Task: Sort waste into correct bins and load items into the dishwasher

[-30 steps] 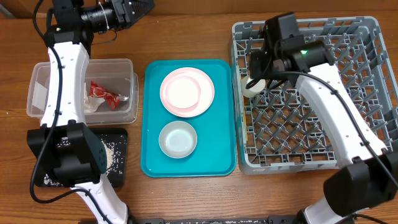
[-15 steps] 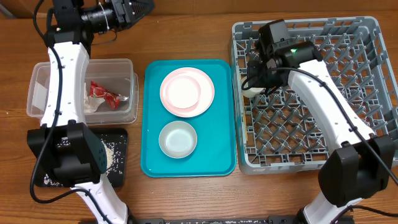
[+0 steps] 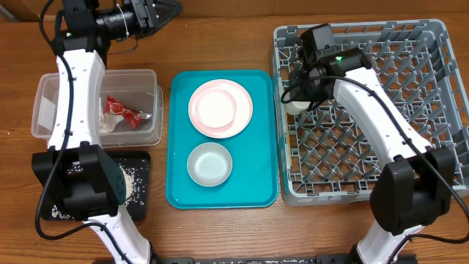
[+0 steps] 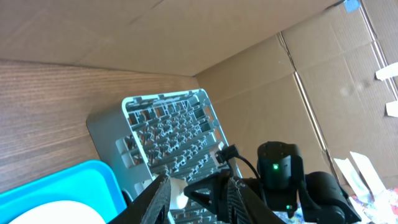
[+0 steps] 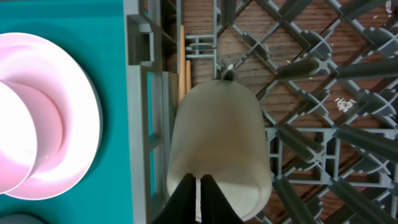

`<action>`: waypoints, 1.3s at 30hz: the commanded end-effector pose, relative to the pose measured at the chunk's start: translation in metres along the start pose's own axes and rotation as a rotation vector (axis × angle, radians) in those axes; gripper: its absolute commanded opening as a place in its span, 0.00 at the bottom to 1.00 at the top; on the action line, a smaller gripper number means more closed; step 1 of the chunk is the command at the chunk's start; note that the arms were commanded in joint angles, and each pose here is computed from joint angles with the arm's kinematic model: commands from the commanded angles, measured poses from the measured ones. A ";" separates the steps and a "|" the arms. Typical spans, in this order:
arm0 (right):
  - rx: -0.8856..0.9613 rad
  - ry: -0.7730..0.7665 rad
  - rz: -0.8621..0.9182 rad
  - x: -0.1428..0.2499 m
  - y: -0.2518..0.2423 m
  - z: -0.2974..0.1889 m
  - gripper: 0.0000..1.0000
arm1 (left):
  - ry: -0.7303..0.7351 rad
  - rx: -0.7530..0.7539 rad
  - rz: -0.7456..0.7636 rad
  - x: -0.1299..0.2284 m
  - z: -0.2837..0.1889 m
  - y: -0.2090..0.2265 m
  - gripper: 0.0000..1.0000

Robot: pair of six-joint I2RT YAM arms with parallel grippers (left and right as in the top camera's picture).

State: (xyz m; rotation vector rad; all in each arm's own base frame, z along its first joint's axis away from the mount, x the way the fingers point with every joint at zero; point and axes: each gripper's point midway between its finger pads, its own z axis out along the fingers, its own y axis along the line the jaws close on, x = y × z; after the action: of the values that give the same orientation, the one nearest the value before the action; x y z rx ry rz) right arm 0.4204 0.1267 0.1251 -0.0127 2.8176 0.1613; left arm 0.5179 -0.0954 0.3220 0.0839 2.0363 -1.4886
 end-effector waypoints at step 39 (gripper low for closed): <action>-0.278 -0.164 -0.221 -0.053 0.082 -0.063 0.52 | -0.057 -0.456 -0.252 0.020 -0.020 0.086 0.30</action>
State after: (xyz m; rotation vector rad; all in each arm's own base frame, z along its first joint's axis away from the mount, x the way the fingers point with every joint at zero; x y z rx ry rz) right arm 0.4618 0.1727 0.1974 -0.1823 2.6205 0.3985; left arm 0.5172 -0.0751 0.2659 -0.2971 2.2897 -1.3228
